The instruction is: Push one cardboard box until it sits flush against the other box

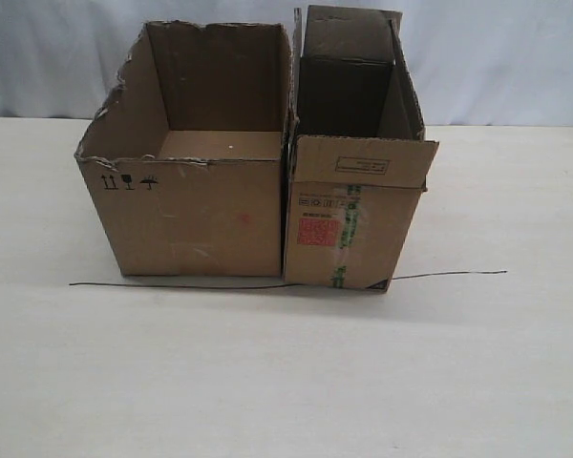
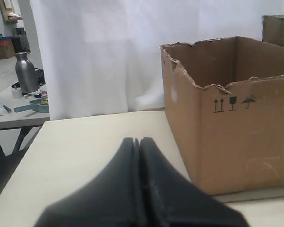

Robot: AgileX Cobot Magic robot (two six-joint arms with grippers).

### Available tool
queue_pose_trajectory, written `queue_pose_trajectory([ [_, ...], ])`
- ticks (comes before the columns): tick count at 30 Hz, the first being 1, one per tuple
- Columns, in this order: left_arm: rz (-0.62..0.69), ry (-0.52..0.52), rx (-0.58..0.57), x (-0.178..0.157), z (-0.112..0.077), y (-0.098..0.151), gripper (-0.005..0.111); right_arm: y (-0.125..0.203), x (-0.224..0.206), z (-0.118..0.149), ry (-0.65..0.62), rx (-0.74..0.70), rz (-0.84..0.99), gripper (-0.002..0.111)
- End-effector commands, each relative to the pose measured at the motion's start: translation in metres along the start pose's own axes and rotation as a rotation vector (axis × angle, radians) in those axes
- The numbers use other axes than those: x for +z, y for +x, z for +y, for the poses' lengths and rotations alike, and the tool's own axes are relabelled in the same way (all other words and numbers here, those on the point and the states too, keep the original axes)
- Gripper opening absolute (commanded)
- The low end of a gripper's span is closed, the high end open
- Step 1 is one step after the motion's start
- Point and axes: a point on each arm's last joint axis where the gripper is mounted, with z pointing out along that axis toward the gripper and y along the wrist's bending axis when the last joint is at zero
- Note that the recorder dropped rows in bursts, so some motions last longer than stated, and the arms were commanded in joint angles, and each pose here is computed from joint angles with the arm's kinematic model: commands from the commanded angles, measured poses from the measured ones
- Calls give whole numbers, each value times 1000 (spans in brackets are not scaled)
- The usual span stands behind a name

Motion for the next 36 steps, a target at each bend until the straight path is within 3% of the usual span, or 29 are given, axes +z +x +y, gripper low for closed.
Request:
queue_pose_trajectory([
  [1, -7, 1, 0, 0, 0, 0, 0, 1, 0, 0, 6, 23, 1, 5],
  [36, -5, 1, 0, 0, 0, 0, 0, -1, 0, -1, 16, 45, -27, 5],
])
